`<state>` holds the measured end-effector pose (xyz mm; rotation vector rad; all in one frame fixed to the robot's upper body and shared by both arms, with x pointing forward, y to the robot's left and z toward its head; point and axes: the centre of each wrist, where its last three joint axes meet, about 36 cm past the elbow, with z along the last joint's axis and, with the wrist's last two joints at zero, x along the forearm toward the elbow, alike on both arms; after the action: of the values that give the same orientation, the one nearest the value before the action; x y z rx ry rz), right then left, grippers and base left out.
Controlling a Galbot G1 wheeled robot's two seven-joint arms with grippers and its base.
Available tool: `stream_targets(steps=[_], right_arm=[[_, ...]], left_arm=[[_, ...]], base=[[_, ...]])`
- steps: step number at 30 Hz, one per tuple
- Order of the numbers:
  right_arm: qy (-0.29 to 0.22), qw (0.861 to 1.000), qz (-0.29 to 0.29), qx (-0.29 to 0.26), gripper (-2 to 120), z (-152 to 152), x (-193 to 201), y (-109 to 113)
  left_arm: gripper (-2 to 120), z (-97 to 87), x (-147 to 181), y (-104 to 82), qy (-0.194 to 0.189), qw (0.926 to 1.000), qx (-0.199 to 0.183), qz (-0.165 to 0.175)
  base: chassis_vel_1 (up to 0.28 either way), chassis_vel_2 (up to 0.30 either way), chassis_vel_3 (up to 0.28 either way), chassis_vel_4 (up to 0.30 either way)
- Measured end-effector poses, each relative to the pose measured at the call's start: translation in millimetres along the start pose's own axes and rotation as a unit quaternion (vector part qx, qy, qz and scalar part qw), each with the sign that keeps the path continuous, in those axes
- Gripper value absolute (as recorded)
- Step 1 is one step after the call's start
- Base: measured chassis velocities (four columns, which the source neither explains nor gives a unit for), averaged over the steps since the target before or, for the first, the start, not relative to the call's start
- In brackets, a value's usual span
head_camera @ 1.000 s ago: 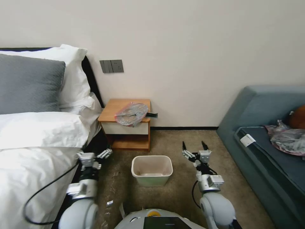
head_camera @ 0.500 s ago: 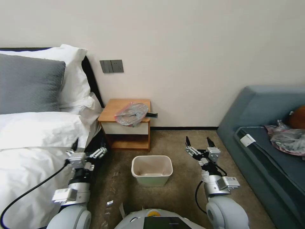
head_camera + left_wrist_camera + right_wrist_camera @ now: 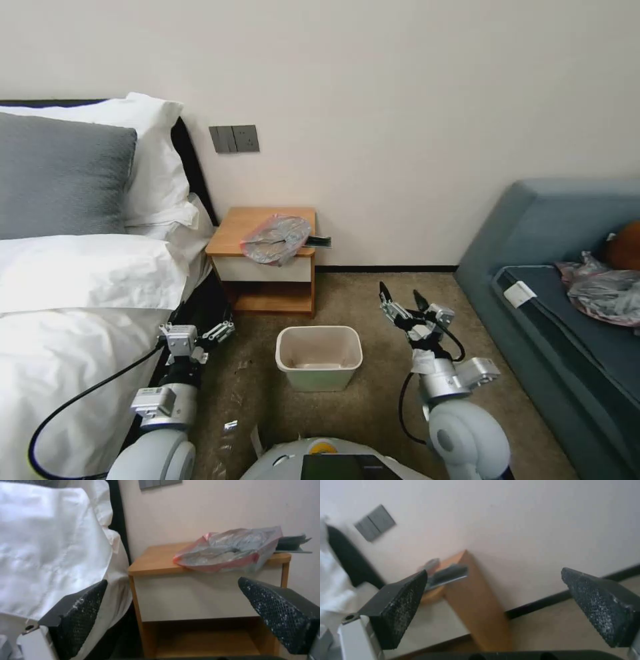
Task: Pick up the garbage bag from the table and place it over the trash can.
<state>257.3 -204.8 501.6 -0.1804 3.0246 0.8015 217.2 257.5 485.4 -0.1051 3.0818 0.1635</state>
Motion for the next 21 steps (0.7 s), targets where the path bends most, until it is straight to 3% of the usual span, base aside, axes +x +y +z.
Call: stream_targets(steps=[1,3,5,7,10,11,12,16,21], right_arm=[[0.0,1.0,0.0,0.0,100,0.0,0.0,0.0],[0.014,0.997,-0.006,-0.072,100,-5.4,-5.7,2.0],[0.019,0.995,-0.01,-0.102,100,-7.7,-9.0,2.5],[0.036,0.98,-0.004,-0.194,100,-11.4,-30.4,-1.3],[0.044,0.97,0.008,-0.237,100,-12.9,-46.1,-5.5],[0.051,0.96,0.014,-0.275,100,-16.5,-56.6,-7.8],[0.051,0.96,0.014,-0.275,100,-16.5,-56.6,-7.8],[0.08,0.933,0.006,-0.352,100,-21.9,-95.6,-11.9],[0.097,0.918,0.006,-0.384,100,-15.6,-132.8,-16.7]], left_arm=[[100,0.0,0.0,0.0,0.0,1.0,0.0,0.0],[100,-4.3,-1.3,0.9,-0.003,1.0,0.0,0.007],[100,-5.6,-1.7,1.2,-0.003,0.9999,0.0,0.01],[100,-8.3,-2.6,2.4,-0.003,0.9998,0.002,0.019],[100,-8.7,-3.9,3.5,-0.002,0.9997,0.004,0.025],[100,-8.4,-5.6,4.5,-0.001,0.9995,0.004,0.031],[100,-8.4,-5.6,4.5,-0.001,0.9995,0.004,0.031],[100,-10.5,-3.0,5.5,-0.003,0.9995,0.002,0.03],[100,-18.0,-0.5,4.8,-0.011,0.9996,0.003,0.027]], base=[[0.0,0.0,0.0,0.0],[0.0,0.0,0.0,0.0],[0.0,0.0,0.0,0.0],[0.0,0.0,0.0,0.0],[0.0,0.0,0.0,0.0],[0.0,0.0,0.0,0.0],[0.0,0.0,0.0,0.0],[0.0,0.0,0.0,0.0],[0.0,0.0,0.0,0.0]])
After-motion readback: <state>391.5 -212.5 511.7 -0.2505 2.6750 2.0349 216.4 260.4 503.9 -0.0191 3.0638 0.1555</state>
